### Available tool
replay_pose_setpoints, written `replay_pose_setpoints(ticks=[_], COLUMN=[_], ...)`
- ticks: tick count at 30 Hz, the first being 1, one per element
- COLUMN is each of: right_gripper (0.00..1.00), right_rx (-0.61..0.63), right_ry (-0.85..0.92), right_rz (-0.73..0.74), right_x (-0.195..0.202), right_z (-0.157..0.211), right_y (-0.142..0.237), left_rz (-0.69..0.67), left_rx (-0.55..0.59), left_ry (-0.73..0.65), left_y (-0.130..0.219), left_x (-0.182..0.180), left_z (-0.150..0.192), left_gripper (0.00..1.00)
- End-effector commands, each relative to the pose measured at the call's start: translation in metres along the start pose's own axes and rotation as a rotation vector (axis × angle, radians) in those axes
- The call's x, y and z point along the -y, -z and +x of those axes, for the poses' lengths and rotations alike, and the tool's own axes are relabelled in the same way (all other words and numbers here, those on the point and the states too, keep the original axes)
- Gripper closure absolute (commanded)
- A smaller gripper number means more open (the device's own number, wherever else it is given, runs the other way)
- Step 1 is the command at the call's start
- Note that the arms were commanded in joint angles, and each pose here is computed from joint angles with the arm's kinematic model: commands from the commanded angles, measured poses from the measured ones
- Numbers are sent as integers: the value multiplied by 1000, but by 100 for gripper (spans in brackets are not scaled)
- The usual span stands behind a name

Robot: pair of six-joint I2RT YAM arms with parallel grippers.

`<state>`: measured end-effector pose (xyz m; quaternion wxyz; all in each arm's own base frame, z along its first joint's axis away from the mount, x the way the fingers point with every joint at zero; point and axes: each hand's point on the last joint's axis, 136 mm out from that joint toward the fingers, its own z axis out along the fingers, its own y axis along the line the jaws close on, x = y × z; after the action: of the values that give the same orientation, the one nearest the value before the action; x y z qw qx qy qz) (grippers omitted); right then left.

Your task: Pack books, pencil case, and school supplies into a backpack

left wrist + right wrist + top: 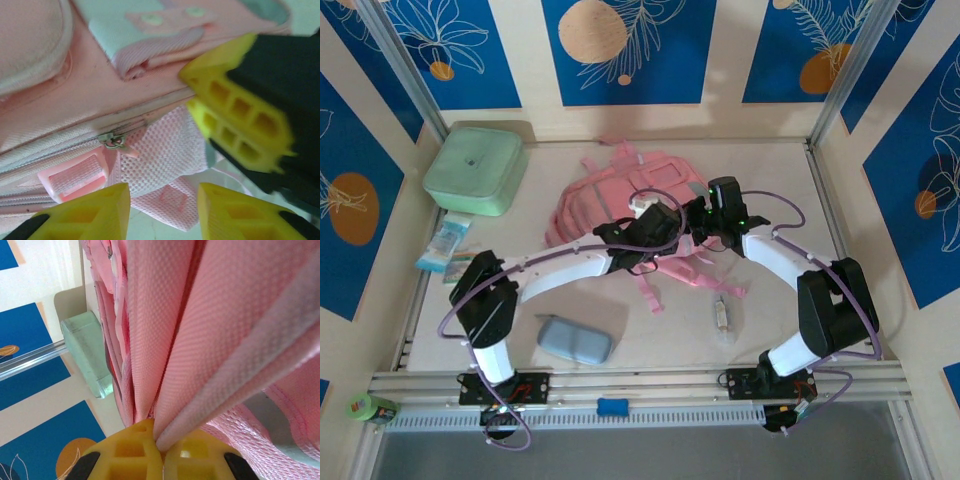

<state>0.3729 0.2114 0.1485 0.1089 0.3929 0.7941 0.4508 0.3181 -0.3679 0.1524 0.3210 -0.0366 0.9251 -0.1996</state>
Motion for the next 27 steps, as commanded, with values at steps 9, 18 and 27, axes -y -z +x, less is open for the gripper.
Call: replay_pose_setpoints(ticks=[9,18,27], right_gripper=[100,100,100], right_rx=[-35,-52,-50], right_ry=[19,11,28], right_rz=[-141,-130,-126], right_x=[-38,-29,-29], right_z=[9,10,8], right_y=[25,21,21], left_rz=[-106,-235,-186], left_rx=[57,158,183], left_ry=[59,86,53], left_y=[-27,-27,-33], left_x=[-11,-34,-24], left_z=[-16,-42,-51], left_gripper=[65,71,96])
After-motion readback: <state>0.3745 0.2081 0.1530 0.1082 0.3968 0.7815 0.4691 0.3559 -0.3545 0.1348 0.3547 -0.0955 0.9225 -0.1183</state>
